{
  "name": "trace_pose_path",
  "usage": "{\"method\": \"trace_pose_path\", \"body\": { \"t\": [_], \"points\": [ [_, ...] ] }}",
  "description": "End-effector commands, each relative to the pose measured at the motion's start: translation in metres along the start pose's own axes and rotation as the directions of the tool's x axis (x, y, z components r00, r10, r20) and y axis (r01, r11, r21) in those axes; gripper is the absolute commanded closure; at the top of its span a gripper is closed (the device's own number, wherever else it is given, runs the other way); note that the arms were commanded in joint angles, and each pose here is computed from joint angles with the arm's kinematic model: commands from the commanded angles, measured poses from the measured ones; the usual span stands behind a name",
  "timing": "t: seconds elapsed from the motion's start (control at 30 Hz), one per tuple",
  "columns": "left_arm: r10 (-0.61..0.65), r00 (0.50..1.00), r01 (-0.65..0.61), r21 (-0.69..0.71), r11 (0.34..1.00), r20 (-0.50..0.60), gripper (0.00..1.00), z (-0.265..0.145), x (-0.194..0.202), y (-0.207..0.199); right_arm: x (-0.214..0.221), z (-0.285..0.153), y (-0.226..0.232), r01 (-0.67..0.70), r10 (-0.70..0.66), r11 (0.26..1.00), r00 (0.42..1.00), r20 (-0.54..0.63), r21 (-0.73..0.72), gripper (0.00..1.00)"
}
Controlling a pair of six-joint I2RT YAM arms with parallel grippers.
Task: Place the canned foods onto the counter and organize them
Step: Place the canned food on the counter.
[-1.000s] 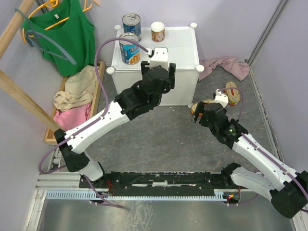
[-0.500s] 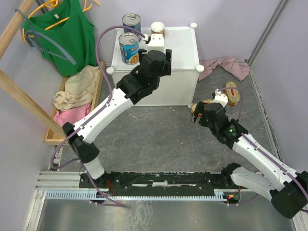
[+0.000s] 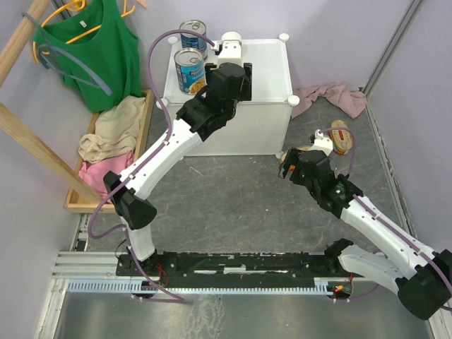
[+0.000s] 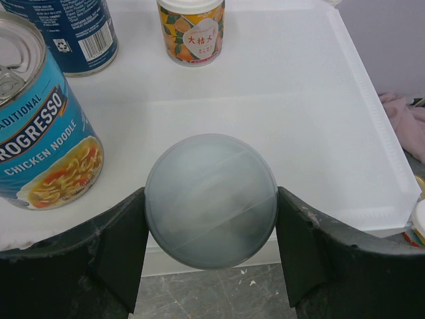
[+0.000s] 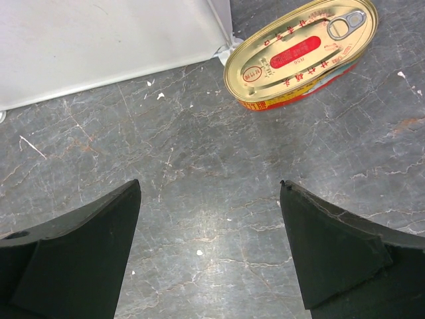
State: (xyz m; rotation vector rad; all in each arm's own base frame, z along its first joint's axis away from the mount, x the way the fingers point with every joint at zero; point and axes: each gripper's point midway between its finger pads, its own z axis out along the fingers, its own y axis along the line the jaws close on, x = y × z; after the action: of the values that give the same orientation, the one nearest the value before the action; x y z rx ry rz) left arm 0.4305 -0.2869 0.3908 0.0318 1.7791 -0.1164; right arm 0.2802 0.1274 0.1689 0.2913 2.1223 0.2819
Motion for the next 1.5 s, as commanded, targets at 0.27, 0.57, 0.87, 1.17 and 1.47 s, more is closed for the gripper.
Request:
{"method": "trace_pose_path", "body": {
  "t": [0.27, 0.57, 0.87, 1.17, 1.47],
  "points": [
    [-0.076, 0.990, 0.074, 0.021, 0.997, 0.121, 0.97, 0.006, -0.050, -0.001, 0.000, 0.006, 0.007, -0.023, 0.024, 0.999, 1.000, 0.015, -0.039, 0.07],
    [-0.070, 0.989, 0.070, 0.005, 0.998, 0.132, 0.97, 0.018, -0.054, 0.004, 0.004, 0.013, 0.011, -0.023, 0.023, 0.998, 1.000, 0.005, -0.050, 0.07],
    [-0.059, 0.989, 0.060, -0.006, 0.998, 0.133, 0.97, 0.033, -0.051, 0.008, 0.007, 0.019, 0.013, -0.019, 0.019, 0.998, 1.000, -0.001, -0.052, 0.07],
    [-0.058, 0.992, 0.059, -0.005, 0.998, 0.114, 0.97, 0.049, -0.039, 0.009, 0.009, 0.022, 0.016, -0.013, 0.013, 0.998, 1.000, -0.008, -0.061, 0.07],
    [-0.057, 0.993, 0.057, -0.001, 0.998, 0.101, 0.92, 0.061, -0.032, 0.012, 0.009, 0.029, 0.022, -0.012, 0.011, 0.998, 1.000, -0.016, -0.066, 0.07]
  ]
}}
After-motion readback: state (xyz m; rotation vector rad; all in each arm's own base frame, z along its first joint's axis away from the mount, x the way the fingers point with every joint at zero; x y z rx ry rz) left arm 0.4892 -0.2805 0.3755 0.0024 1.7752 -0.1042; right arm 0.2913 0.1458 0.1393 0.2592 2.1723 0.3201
